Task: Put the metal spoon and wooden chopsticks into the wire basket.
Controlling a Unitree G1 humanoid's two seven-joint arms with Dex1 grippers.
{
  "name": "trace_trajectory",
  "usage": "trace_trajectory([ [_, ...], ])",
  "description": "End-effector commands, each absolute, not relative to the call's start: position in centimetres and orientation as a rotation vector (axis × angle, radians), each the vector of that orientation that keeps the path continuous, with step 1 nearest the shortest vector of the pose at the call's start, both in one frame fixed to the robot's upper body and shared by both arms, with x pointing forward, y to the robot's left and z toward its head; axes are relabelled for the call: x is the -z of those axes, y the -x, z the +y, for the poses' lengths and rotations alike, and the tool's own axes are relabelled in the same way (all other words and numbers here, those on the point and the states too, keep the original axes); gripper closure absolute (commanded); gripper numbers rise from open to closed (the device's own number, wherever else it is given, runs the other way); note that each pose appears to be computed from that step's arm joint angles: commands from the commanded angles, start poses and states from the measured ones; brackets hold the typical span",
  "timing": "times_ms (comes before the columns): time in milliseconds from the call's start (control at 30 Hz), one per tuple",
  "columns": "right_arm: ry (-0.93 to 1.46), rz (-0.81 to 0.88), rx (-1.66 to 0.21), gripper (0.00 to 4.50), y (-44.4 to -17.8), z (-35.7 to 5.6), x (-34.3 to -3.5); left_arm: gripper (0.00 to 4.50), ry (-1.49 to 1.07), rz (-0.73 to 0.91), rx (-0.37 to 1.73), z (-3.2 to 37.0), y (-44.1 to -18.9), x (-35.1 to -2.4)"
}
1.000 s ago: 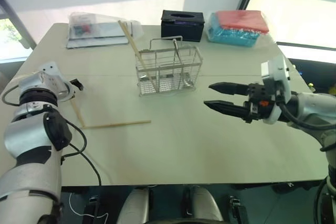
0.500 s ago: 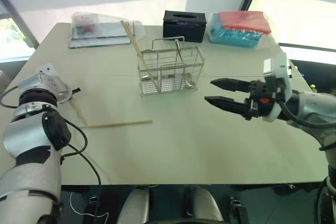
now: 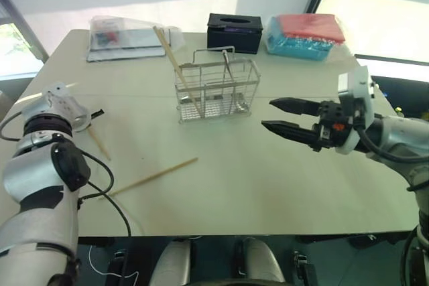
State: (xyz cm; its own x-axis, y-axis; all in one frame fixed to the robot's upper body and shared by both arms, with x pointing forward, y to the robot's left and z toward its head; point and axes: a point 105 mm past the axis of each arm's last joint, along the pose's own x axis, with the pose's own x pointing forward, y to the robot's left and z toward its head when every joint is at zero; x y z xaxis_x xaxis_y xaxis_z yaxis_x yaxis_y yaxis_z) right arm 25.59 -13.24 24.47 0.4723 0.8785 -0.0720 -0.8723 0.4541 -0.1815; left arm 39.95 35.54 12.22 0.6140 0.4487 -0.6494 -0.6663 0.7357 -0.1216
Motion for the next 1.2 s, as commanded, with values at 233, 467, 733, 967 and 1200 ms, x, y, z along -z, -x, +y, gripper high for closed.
trace_trajectory([
  [233,0.218,-0.066,-1.070,1.93,-25.4,-13.4,-25.0,4.43,0.479,0.253,-0.559,37.8,-41.7,-21.0],
  [467,0.220,-0.059,-1.065,1.93,-25.4,-13.6,-25.0,4.43,0.519,-0.181,-0.182,34.6,-42.9,-32.9],
  [733,0.219,-0.048,-1.050,1.93,-25.5,-13.9,-24.9,4.43,0.252,-0.509,0.496,23.2,-38.9,-42.4],
  [967,0.212,-0.053,-1.026,1.93,-25.4,-13.9,-24.8,4.43,0.090,-0.497,0.694,16.4,-38.0,-41.2],
  [1200,0.202,-0.059,-0.990,1.93,-25.1,-14.1,-24.8,4.43,0.154,-0.466,0.730,13.8,-39.6,-39.1],
])
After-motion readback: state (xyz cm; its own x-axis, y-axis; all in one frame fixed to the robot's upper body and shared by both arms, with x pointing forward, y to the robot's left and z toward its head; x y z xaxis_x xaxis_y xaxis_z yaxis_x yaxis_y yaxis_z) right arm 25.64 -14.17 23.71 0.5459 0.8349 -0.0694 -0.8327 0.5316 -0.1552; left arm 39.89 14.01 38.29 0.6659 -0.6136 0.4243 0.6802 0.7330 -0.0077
